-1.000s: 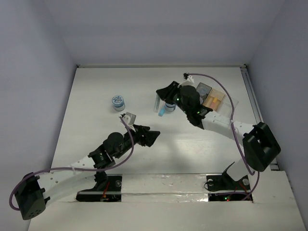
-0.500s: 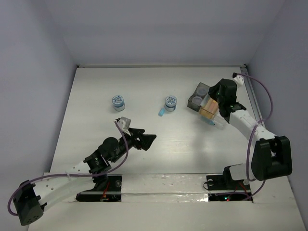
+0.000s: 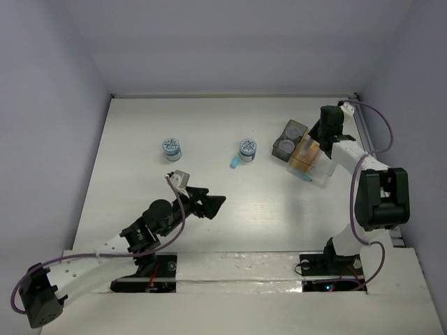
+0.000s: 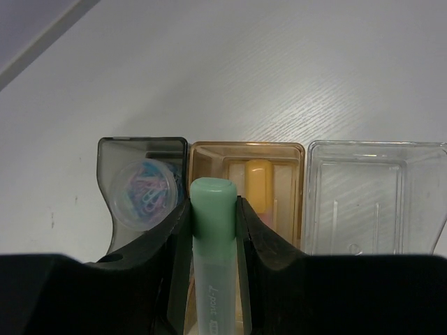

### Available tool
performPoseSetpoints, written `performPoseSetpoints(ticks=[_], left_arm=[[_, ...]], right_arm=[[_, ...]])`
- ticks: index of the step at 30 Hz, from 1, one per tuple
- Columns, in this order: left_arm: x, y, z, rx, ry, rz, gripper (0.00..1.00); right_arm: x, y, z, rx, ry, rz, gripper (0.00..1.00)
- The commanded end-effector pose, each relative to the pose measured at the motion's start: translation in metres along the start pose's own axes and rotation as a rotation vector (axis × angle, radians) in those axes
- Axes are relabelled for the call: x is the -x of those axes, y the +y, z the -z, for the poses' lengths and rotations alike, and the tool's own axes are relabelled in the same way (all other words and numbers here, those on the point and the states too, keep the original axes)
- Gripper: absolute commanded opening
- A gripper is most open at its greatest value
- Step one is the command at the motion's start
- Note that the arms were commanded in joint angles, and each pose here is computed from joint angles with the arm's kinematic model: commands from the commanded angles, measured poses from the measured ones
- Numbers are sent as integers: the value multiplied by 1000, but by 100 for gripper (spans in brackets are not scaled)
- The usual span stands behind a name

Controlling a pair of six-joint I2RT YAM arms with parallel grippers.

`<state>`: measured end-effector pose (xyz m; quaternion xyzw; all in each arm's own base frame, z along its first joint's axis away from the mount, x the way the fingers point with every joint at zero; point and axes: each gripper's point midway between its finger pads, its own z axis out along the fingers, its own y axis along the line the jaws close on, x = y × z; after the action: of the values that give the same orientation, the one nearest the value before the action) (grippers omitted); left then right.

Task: Sort the stationery into containers
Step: Place the pen in the storage box, then pick up the stationery from the center of the board.

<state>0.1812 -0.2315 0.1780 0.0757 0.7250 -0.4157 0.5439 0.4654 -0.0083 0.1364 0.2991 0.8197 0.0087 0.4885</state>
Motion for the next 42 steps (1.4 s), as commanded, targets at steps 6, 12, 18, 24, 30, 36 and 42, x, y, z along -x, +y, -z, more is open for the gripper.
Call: performPoseSetpoints(ticks=[6, 12, 18, 24, 30, 36, 42], left_arm=[[1, -2, -3, -6, -8, -14, 78], [2, 2, -5, 15, -15, -19, 78], [15, 16, -10, 134, -41, -14, 78], [36, 22, -21, 239, -62, -12, 78], [59, 41, -32, 348, -88, -1, 84], [76, 66, -46, 391, -98, 44, 87], [98, 112, -51, 529, -121, 73, 91]], right_arm=[[9, 2, -8, -13, 3, 29, 59], [19, 25, 19, 120, -21, 38, 80], [-33, 133, 94, 447, -4, 288, 83], [-102, 188, 117, 613, 175, 457, 93], [-144, 184, 98, 544, 294, 552, 98], [-172, 185, 76, 503, 389, 602, 100], [-183, 195, 61, 478, 370, 619, 92]])
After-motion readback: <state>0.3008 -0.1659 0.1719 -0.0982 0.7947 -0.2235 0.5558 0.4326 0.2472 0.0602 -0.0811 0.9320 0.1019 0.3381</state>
